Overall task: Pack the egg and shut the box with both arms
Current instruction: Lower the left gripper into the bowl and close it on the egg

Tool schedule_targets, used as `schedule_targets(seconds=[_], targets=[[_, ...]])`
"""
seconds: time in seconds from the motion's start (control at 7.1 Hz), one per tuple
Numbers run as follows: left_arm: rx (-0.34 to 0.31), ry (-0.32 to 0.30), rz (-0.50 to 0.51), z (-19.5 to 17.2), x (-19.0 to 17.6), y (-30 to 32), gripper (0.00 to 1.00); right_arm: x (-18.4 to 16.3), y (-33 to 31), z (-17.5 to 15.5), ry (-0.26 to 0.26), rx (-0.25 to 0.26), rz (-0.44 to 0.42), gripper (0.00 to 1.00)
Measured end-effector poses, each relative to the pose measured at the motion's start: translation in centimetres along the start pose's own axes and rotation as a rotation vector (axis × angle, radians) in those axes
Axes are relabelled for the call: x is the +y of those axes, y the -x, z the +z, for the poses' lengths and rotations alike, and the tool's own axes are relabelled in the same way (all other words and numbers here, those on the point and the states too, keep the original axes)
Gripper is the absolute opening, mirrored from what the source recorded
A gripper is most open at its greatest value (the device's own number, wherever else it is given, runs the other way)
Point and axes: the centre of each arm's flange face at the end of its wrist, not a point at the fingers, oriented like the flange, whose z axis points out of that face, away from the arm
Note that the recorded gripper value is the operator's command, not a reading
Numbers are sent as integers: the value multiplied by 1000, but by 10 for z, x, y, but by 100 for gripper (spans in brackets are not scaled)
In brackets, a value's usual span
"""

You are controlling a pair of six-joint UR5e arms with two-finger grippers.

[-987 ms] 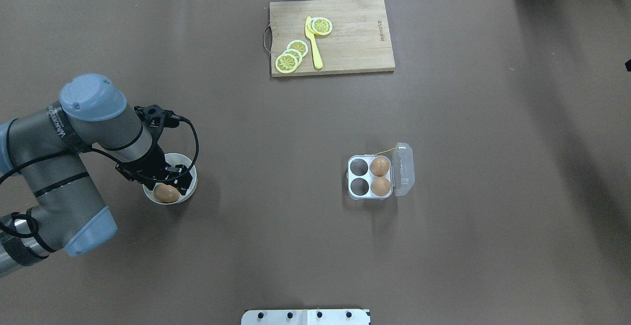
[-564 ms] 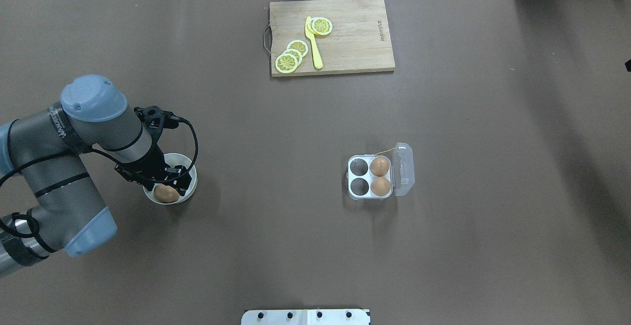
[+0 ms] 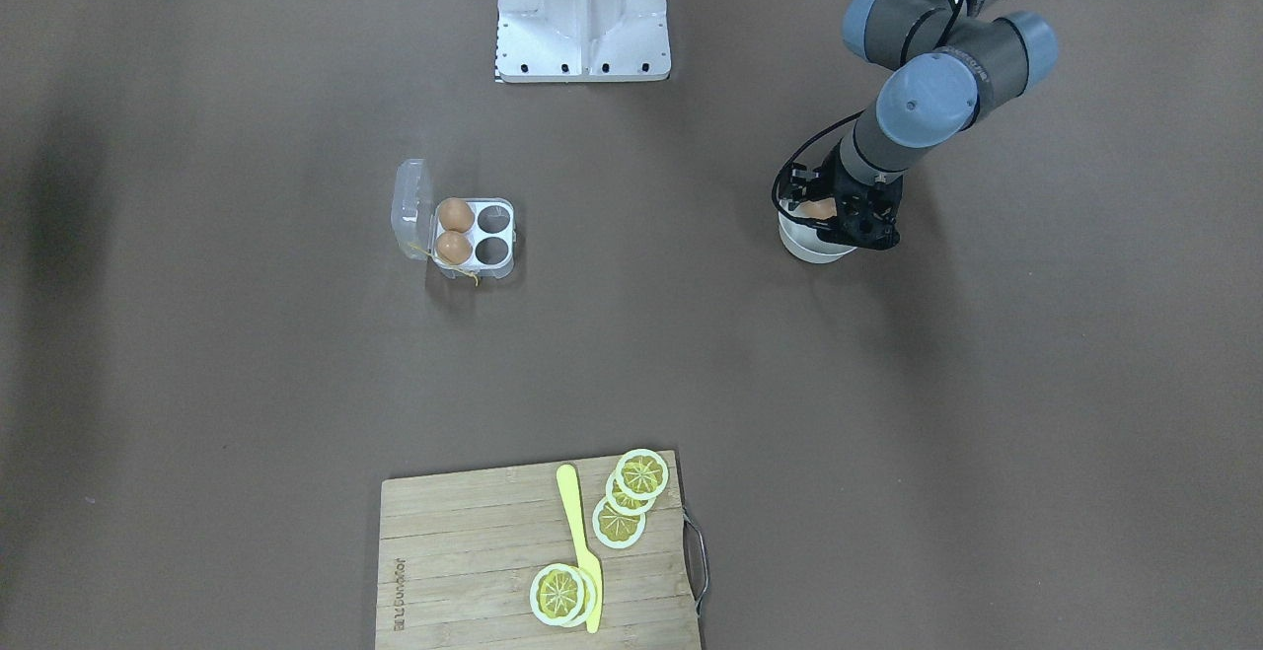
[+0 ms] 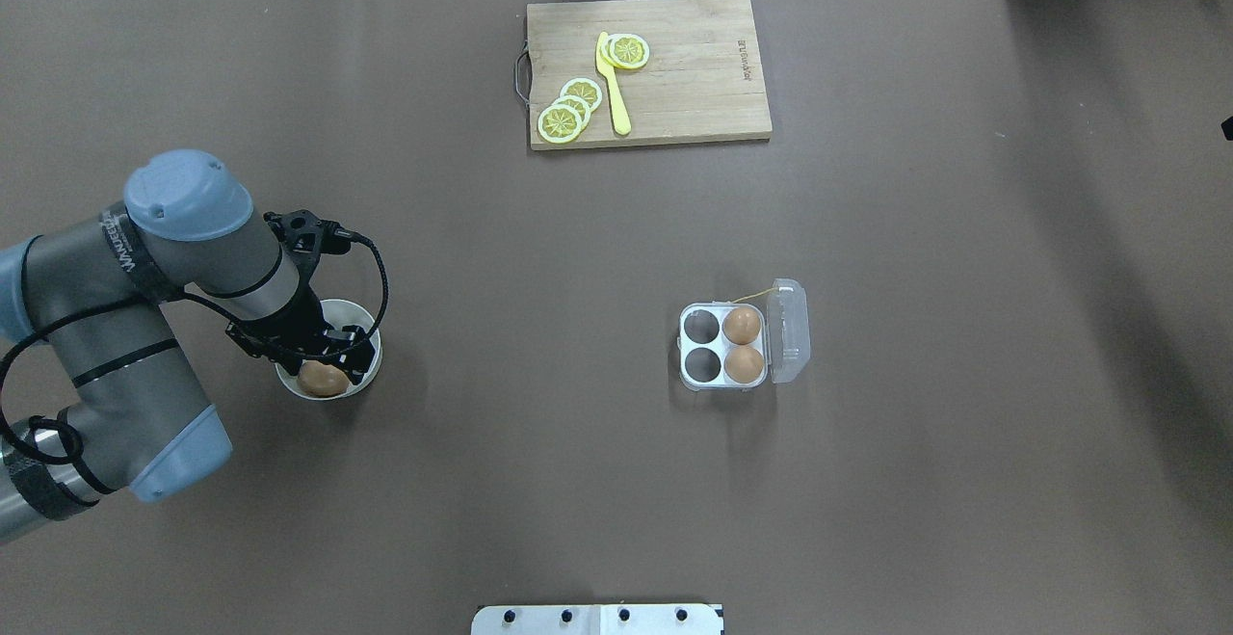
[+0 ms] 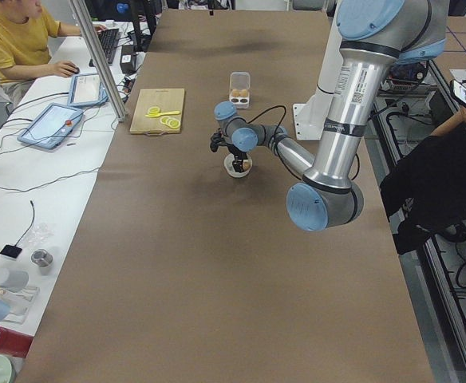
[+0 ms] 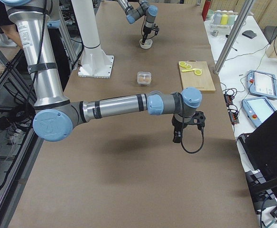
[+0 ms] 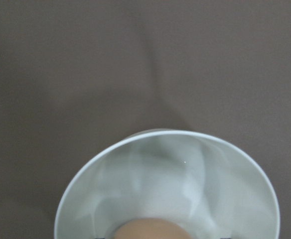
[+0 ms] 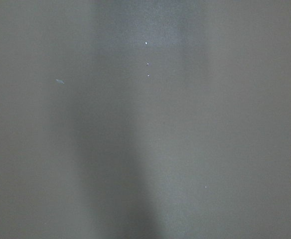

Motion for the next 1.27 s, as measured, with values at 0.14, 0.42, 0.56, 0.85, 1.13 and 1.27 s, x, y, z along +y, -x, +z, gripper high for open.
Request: schedule_targets(seconds=[0.14,0.42,0.56,0.85,1.13,1.27], targets=[[-2,4,2,3,1,-1,82,0,0,0,0,0,0,100],[-5,9,2,5,3,0,76,0,-1,0,0,0,1,100],[-6,10,3,6,3,0,75,0,-1,0,0,0,1,100],[-6,10,13,6,3,0,74,0,-1,0,0,0,1,100],[-8,13,31,7,4,2,79,0,-1,1,1,0,2,100],[-11,12,33,8,4,3,79,0,-1,1,2,0,2,100]])
